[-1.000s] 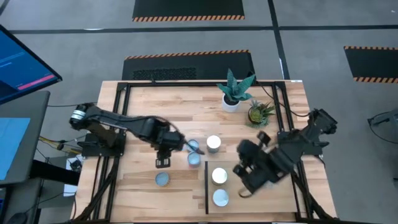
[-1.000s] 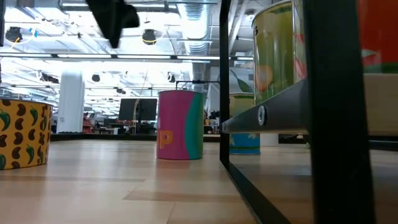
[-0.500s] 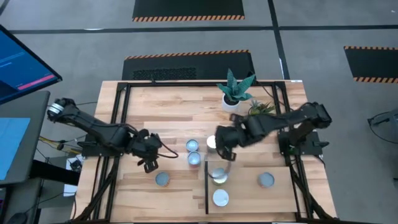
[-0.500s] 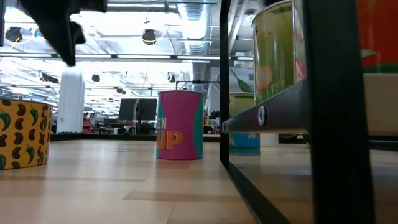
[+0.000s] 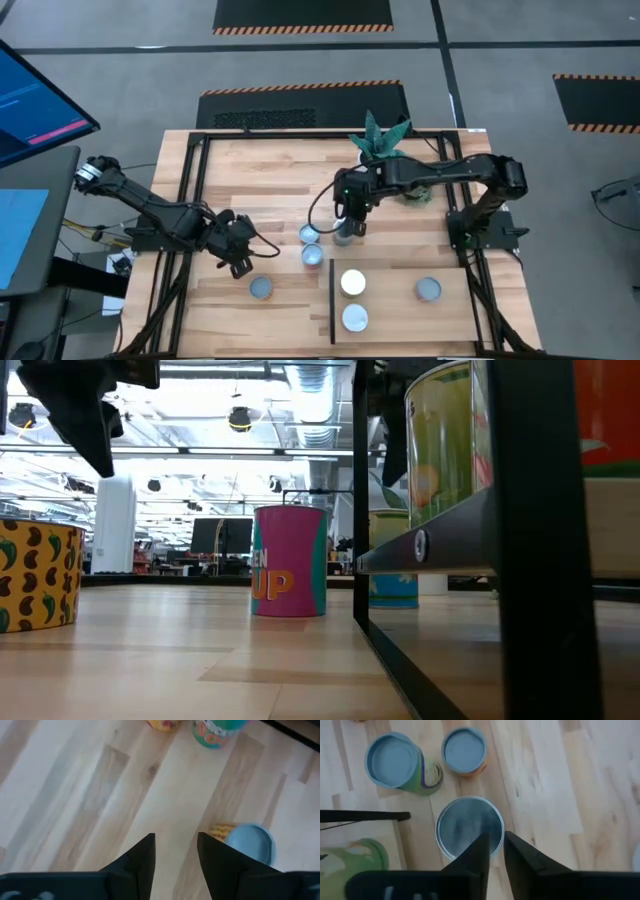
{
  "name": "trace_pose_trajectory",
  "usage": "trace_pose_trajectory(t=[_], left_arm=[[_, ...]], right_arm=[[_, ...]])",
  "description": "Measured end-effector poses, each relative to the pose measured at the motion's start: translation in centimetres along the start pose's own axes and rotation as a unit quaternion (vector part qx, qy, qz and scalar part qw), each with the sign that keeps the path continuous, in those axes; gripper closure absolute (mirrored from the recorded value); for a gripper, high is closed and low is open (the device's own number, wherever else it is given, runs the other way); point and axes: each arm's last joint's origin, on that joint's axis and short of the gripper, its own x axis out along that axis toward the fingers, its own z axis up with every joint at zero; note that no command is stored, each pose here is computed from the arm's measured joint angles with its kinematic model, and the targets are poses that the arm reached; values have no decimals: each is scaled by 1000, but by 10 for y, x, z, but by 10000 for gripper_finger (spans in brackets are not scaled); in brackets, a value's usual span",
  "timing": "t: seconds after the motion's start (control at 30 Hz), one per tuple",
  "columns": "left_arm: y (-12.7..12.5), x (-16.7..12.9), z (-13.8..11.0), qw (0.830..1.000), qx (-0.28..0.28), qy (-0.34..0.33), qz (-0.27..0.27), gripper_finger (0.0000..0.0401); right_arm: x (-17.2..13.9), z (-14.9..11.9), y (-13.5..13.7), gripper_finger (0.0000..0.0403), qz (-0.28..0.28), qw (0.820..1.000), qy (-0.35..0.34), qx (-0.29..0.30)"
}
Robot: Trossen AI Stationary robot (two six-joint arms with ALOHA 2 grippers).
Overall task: Pick and place cans onto a shelf
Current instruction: Put the canned tomatoes on the shelf
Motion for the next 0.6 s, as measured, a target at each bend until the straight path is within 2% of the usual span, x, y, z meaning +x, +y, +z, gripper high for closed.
trace_pose_trajectory(t=[0.13, 0.33, 0.6], left_arm=[[1, 0, 1, 1000, 0, -20, 16, 269], [2, 0, 3, 998, 0, -46, 37, 269], [3, 0, 4, 996, 4, -72, 58, 269]], right_arm=[[11, -4, -3, 273, 4, 1000, -4, 5], [11, -3, -5, 220, 4, 1000, -11, 8], [11, -2, -5, 203, 5, 1000, -17, 8]])
